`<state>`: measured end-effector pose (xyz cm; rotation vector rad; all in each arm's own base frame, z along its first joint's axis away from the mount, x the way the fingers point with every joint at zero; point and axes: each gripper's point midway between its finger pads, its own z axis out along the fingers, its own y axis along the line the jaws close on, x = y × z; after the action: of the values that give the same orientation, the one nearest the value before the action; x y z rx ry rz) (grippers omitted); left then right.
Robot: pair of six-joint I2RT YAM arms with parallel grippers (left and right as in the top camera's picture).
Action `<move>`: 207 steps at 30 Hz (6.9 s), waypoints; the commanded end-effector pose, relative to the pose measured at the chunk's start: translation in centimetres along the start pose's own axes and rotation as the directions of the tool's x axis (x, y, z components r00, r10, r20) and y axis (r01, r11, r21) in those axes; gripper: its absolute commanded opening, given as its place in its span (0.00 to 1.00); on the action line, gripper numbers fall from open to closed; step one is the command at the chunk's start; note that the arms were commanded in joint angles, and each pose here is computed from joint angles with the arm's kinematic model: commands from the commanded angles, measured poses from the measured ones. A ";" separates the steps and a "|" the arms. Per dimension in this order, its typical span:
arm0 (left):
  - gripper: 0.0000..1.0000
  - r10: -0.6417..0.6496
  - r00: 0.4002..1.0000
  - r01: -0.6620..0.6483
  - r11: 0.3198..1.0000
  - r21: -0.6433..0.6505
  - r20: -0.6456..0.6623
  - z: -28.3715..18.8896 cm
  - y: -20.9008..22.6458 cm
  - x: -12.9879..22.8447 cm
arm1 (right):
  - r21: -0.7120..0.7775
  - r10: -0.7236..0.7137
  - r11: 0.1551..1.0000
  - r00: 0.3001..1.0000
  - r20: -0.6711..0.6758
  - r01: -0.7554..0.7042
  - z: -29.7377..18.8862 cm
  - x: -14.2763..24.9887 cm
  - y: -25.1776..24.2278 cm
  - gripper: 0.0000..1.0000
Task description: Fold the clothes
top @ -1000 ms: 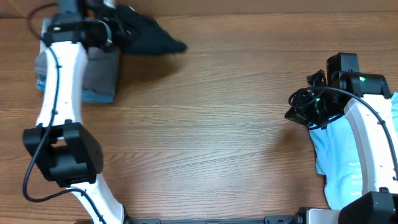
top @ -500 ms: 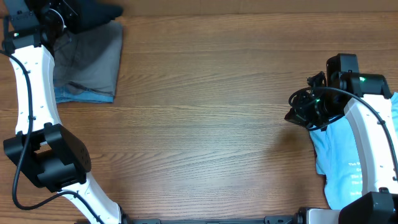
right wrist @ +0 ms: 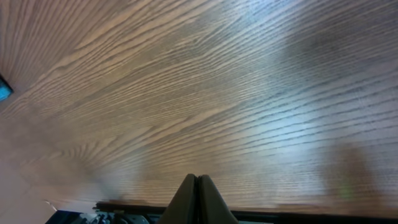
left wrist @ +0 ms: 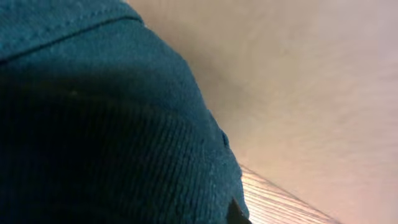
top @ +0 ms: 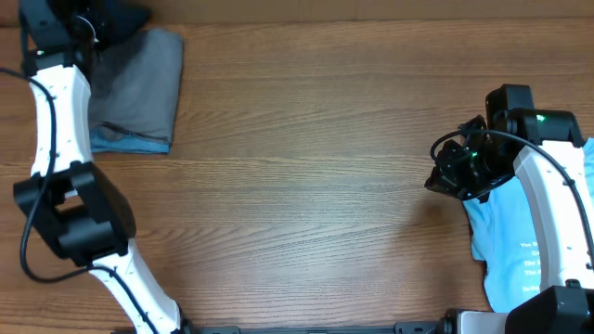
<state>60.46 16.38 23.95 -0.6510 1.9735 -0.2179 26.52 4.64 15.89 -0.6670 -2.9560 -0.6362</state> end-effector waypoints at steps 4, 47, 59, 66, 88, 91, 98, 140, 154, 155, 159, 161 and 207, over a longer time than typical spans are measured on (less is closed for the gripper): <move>0.04 0.041 0.999 -0.042 0.998 0.048 0.016 1.9 -0.2 0.1 | -0.018 -0.012 1.000 1.000 0.021 0.012 -0.5 -0.2 0.6 0.04; 0.44 0.060 0.931 -0.162 0.952 -0.260 -0.359 -0.4 9.7 7.3 | -0.025 -0.020 0.999 0.999 0.040 0.021 -0.6 -0.7 0.8 0.04; 0.74 0.402 0.879 -0.345 0.907 0.242 -0.257 -25.7 -9.4 2.0 | -0.111 -0.269 0.924 0.829 0.490 0.365 -9.4 -3.4 6.7 0.04; 1.00 0.565 0.723 -0.542 0.820 0.181 -0.398 -36.0 -10.9 9.2 | -0.126 -0.348 0.822 0.666 0.660 0.555 -15.8 2.2 9.1 0.35; 1.00 0.495 0.636 -0.435 0.864 0.254 -0.592 -38.0 -12.8 19.8 | -0.218 -0.346 0.793 0.714 0.608 0.569 -16.0 9.1 8.3 1.00; 1.00 0.495 0.636 -0.436 0.864 0.254 -0.593 -38.0 -12.8 19.8 | -0.221 -0.345 0.798 0.725 0.596 0.561 -15.8 9.3 8.1 1.00; 1.00 0.494 0.636 -0.435 0.864 0.254 -0.593 -38.0 -12.8 19.8 | -0.125 -0.342 0.851 0.719 0.606 0.510 -15.5 8.2 6.4 1.00; 1.00 0.494 0.636 -0.435 0.864 0.253 -0.593 -38.0 -12.7 19.8 | 0.306 -0.351 0.587 -0.105 0.930 0.749 -0.7 4.6 1.7 1.00; 1.00 0.494 0.636 -0.435 0.864 0.253 -0.593 -38.0 -12.7 19.8 | 0.305 -0.352 0.588 -0.103 0.930 0.749 -0.6 4.6 1.7 1.00; 1.00 0.494 0.636 -0.435 0.864 0.253 -0.593 -38.0 -12.7 19.8 | 0.305 -0.352 0.588 -0.103 0.930 0.749 -0.6 4.6 1.7 1.00; 1.00 0.496 0.640 -0.435 0.864 0.255 -0.587 -38.4 -12.6 19.6 | 0.305 -0.352 0.588 -0.103 0.930 0.749 -0.6 4.6 1.7 1.00; 1.00 0.529 0.672 -0.495 0.841 0.217 -0.519 -38.2 -12.0 17.9 | 0.305 -0.352 0.588 -0.103 0.930 0.749 -0.6 4.6 1.7 1.00; 1.00 0.438 0.794 -0.558 0.800 0.220 0.421 -29.6 0.6 28.5 | 0.305 -0.352 0.588 -0.103 0.930 0.749 -0.6 4.6 1.7 1.00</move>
<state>24.52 -1.92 15.81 0.0817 1.6487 -0.0872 23.12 7.52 17.88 0.8582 -4.4546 -1.0647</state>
